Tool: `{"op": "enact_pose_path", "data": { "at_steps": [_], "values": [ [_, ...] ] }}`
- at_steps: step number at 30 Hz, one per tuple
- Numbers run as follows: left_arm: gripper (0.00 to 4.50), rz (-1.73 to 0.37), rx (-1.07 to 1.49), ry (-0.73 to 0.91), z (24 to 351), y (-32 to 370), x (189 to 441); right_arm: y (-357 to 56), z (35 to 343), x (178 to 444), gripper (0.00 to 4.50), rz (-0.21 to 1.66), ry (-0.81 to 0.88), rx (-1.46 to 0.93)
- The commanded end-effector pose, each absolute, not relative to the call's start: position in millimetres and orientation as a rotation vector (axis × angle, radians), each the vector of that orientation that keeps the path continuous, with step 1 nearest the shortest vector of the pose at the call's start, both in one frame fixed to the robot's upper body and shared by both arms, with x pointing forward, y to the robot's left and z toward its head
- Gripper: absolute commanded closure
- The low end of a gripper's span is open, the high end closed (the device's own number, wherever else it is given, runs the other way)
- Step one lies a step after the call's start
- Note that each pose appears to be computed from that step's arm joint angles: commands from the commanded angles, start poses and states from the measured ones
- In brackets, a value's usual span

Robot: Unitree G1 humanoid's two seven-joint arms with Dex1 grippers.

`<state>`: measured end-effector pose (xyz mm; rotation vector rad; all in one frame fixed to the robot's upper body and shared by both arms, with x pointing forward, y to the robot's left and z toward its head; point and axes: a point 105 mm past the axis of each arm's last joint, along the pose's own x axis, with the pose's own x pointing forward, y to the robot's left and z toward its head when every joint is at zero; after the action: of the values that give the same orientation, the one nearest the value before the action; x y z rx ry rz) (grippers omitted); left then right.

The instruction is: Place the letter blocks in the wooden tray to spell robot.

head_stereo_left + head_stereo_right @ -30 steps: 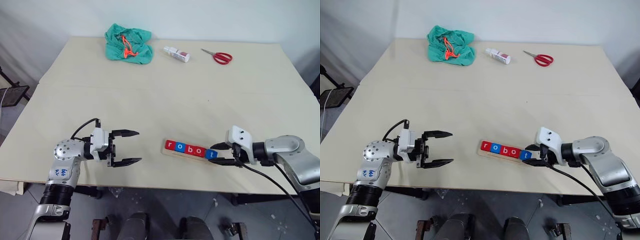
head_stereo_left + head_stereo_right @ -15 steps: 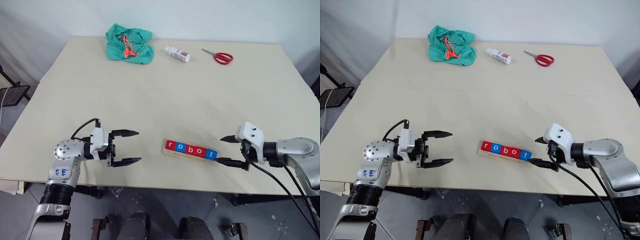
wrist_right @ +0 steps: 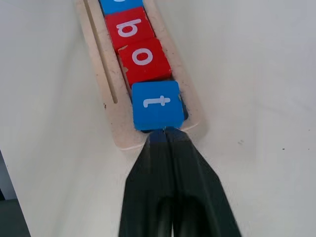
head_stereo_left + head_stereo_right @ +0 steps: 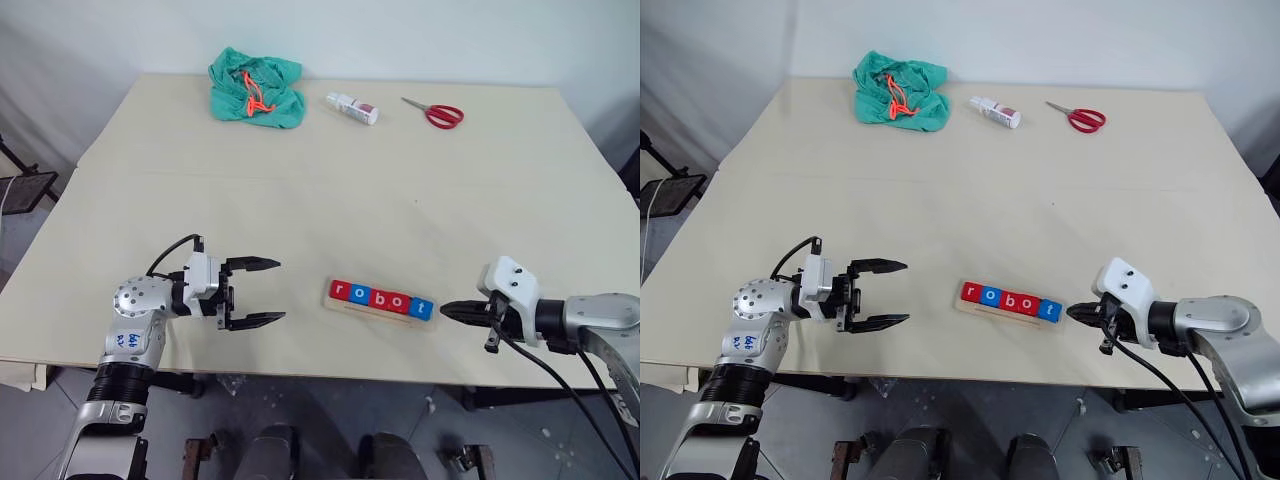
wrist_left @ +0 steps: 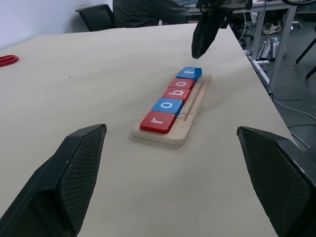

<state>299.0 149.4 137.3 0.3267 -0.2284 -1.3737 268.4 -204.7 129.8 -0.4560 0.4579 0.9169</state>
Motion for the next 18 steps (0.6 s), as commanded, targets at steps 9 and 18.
{"op": "enact_pose_path", "data": {
  "at_steps": [9,18],
  "values": [
    [0.0,-1.363,0.352,-0.255,143,152,295,-198,123,273,4.45,0.958,0.459,-0.476],
    [0.0,-1.355,0.35,-0.254,142,152,294,-193,126,281,4.45,0.963,0.427,-0.479]
  ]
}}
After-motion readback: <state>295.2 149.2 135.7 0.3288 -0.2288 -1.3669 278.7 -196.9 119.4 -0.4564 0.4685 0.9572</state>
